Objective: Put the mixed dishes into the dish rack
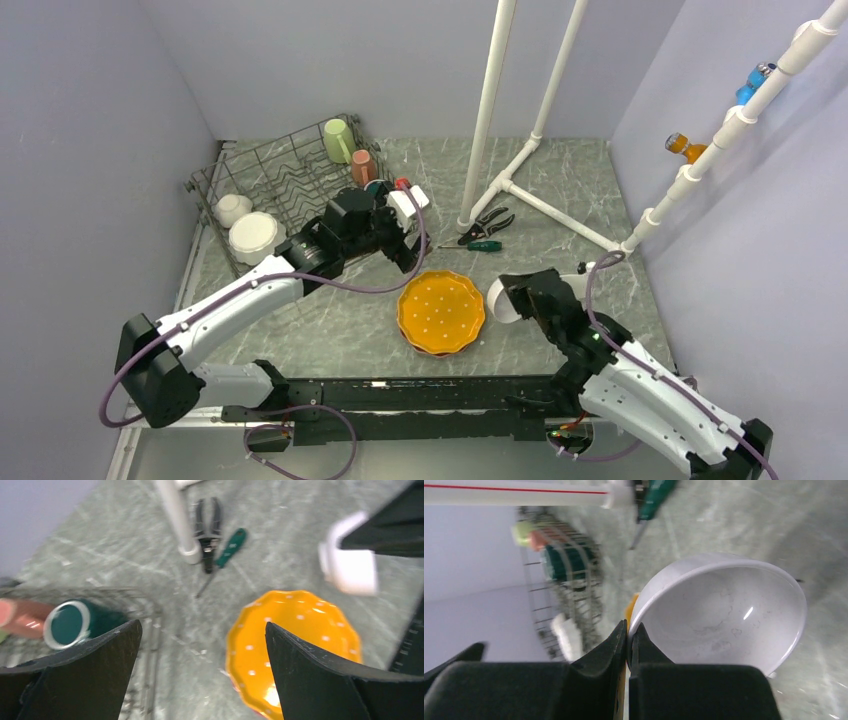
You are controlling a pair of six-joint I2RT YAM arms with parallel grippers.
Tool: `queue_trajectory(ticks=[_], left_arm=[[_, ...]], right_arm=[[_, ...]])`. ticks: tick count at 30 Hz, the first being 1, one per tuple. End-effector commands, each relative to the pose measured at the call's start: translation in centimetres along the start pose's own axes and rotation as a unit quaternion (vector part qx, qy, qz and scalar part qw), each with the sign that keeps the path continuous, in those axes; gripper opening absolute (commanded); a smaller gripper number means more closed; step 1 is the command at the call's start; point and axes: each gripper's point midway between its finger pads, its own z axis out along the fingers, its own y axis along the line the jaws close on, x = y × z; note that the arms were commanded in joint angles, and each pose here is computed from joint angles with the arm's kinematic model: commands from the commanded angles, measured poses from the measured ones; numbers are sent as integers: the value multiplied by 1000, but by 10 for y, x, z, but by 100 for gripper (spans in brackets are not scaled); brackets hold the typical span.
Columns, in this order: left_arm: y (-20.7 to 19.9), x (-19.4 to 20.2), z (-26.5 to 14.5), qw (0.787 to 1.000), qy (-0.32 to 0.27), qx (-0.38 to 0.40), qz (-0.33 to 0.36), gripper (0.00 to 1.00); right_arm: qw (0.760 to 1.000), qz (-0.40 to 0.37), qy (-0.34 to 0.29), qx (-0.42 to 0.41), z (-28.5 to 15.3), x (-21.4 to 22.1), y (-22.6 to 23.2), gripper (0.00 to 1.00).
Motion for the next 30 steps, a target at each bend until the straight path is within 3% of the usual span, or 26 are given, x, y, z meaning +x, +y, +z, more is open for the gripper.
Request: queue_trajectory(ticks=[1, 11, 30], left_arm=[[-54, -35, 1, 986, -54, 153, -36, 100], [-62, -35, 5, 982, -45, 176, -54, 99], [-69, -34, 16, 974, -21, 191, -122, 99]], right_arm=[[986, 34, -8, -163, -21, -11, 73, 0], [944, 86, 51, -313, -53, 1, 150, 0], [911, 116, 161, -361, -53, 42, 184, 0]])
